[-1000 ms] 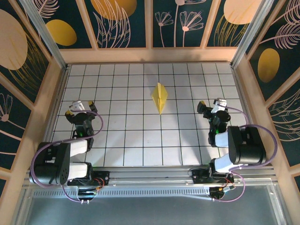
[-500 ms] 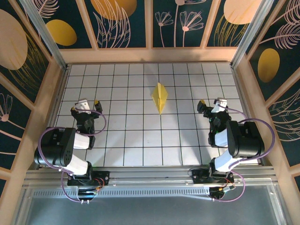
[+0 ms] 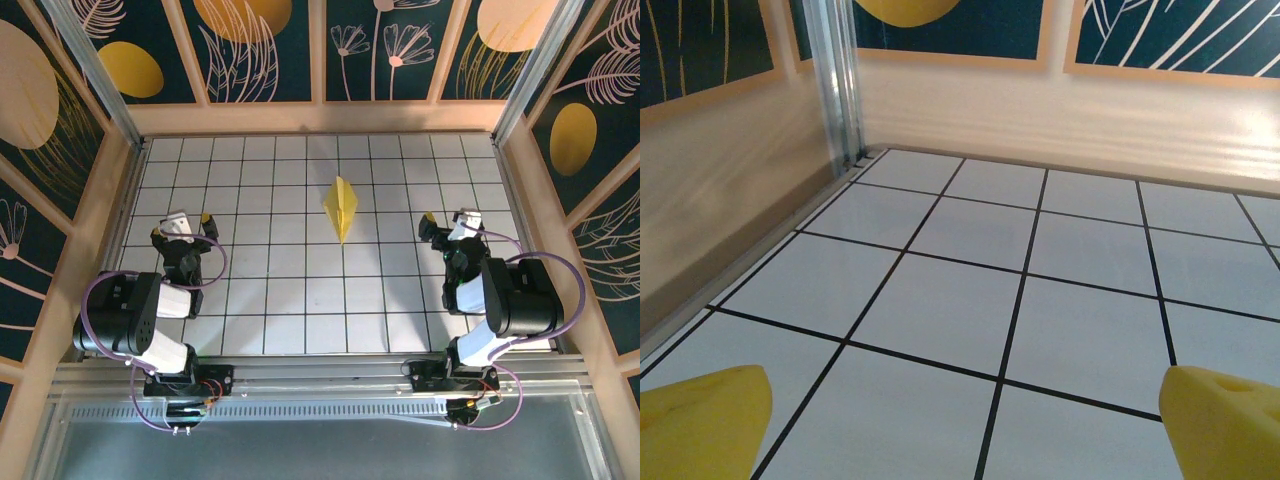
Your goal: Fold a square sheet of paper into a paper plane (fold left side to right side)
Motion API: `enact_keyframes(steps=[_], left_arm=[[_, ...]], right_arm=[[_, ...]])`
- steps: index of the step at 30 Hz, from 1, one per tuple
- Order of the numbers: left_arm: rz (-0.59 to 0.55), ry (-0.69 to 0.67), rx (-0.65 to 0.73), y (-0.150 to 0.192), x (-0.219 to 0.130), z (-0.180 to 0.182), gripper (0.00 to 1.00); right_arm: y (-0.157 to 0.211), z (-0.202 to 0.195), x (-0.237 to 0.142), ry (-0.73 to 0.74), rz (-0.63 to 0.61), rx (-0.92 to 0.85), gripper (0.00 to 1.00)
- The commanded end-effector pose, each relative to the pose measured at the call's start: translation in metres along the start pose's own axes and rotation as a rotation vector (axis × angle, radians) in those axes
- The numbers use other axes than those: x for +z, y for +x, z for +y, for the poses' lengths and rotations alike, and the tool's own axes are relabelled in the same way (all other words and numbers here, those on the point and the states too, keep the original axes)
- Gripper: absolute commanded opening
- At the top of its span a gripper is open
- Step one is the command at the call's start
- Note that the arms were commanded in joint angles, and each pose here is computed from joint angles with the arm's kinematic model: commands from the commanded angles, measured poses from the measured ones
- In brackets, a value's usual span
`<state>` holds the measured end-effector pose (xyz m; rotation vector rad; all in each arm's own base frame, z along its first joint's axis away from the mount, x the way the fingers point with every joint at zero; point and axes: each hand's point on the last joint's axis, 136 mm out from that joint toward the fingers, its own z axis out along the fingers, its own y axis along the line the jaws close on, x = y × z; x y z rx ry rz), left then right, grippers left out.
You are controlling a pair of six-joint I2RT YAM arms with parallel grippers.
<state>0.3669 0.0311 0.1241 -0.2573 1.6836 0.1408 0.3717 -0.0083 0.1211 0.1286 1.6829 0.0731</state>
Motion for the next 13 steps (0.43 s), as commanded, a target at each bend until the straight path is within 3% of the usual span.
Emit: enact_keyframes(steps=[1,13], left_arm=[[-0.052,0.016,-0.008,-0.0147,0.002,-0.0023,0.99],[-0.052,0.015,-0.008,-0.0146,0.002,-0.0022,0.99]], right_arm=[[-0.0091,-0.0015,-0.001,0.018,-0.041,-0.023,0.99],[-0.0084,-0.0016,0.0007,0.018,-0.034,-0.023,0.99]])
